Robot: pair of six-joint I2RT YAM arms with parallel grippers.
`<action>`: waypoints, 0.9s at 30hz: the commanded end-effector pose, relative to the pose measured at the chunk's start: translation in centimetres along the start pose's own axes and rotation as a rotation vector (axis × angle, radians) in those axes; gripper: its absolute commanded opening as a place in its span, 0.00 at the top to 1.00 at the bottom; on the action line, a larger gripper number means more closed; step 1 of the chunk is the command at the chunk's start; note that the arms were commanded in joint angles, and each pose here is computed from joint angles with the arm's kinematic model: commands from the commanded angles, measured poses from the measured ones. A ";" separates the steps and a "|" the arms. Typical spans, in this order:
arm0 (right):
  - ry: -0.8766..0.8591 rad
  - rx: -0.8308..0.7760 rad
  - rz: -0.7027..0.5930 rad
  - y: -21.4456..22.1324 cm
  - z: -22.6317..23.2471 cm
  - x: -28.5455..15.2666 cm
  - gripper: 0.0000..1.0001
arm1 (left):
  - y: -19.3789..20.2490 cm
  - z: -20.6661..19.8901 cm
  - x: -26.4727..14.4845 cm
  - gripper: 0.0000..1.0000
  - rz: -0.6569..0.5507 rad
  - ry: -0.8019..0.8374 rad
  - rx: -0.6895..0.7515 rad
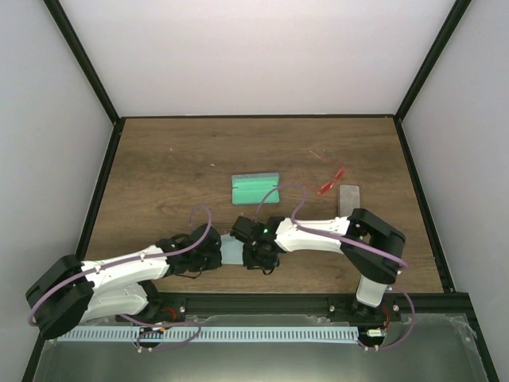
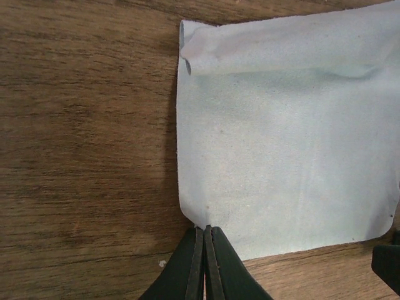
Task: Organize the sunglasses
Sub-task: Fold the glasses cleaning cloth at the center of the board.
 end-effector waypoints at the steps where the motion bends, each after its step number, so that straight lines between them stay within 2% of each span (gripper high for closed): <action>1: 0.045 0.008 -0.016 -0.6 -0.2 0.8 0.73 | 1.7 3.6 0.4 0.96 0.061 -0.117 0.011; 12: 0.045 0.020 -0.028 -1.0 -0.6 0.9 0.72 | 1.8 3.7 0.4 0.96 0.066 -0.121 0.018; 20: 0.051 0.028 -0.021 -0.9 -1.0 1.2 0.82 | 1.8 3.8 0.4 0.96 0.066 -0.119 0.015; 27: 0.071 0.035 -0.020 -1.0 -1.4 1.4 0.93 | 1.9 3.9 0.4 0.96 0.066 -0.123 0.018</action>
Point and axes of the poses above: each gripper's point midway between its finger pads, its own x axis out along the fingers, its own z axis along the line the jaws close on, y = z × x, the point moved 2 cm from there along -x, back along the fingers, and after that the axes turned 12 degrees about -x, right-handed, at the moved point
